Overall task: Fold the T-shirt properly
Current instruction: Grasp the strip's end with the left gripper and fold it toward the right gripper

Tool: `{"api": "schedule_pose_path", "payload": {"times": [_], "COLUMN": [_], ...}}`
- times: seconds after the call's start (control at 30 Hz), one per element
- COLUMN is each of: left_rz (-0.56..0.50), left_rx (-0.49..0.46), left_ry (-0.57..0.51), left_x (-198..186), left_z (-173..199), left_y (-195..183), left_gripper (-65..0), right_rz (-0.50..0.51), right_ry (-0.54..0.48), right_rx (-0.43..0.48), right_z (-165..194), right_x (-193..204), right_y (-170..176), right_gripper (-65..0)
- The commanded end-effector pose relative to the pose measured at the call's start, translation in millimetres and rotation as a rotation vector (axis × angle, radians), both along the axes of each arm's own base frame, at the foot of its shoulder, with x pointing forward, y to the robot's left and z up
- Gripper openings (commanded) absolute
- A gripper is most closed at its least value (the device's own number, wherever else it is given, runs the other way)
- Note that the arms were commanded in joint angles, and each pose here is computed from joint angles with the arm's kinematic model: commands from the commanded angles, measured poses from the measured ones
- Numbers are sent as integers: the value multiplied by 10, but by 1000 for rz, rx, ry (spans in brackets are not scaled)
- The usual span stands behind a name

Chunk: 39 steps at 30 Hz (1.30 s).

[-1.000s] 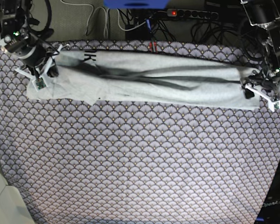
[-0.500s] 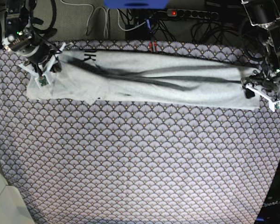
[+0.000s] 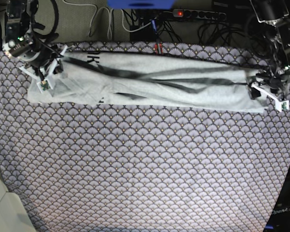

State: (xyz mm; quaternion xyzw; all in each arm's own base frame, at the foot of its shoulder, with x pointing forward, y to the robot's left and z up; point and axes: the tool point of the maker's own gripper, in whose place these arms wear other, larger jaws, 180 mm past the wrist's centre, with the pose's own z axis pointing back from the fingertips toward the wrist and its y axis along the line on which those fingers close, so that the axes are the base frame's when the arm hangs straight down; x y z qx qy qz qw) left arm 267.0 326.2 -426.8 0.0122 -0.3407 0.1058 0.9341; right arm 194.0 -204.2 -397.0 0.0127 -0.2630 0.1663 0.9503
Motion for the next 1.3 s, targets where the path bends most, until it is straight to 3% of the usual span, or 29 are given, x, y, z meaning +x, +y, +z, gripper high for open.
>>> {"api": "schedule_pose_path", "payload": {"times": [0.0, 0.17, 0.23, 0.3, 0.43, 0.53, 0.63, 0.83, 1.0, 1.13, 1.27], "left_rz": [-30, -42, -43, -42, -33, -31, -56, -150, -361, -543, -614], "left_rx": [-6, -24, -25, -25, -24, -18, 4, 8, -45, -152, -212], "left_ry": [25, 22, 21, 18, 11, -1, -44, -164, -201, -166, -113], "left_x": [-49, -48, -46, -34, -11, 16, 93, 204, 263, 189, 101], "left_z": [-29, -53, -52, -43, -22, 21, 181, 757, 1093, 1019, 850], "left_y": [-59, -134, -138, -133, -113, -106, -154, -725, -1699, -2537, -3033], "left_gripper": [-128, -133, -183, -286, -648, -627, -648, -646, -646, -646, -646], "right_rz": [11, 13, 13, 13, 13, 11, 11, 12, 11, 11, 11], "right_ry": [-33, -37, -37, -39, -46, -48, -50, -51, -51, -56, -56], "right_rx": [-9, -8, -8, -8, -8, -8, -8, -6, -6, -6, -6], "right_z": [86, 93, 93, 95, 110, 113, 116, 117, 116, 124, 124], "right_x": [67, 77, 77, 79, 109, 134, 139, 144, 148, 170, 170], "right_y": [-20, -13, -13, -12, -12, -18, -18, -9, -10, -12, -12], "right_gripper": [-577, -577, -577, -578, -580, -580, -580, -580, -580, -580, -580]}}
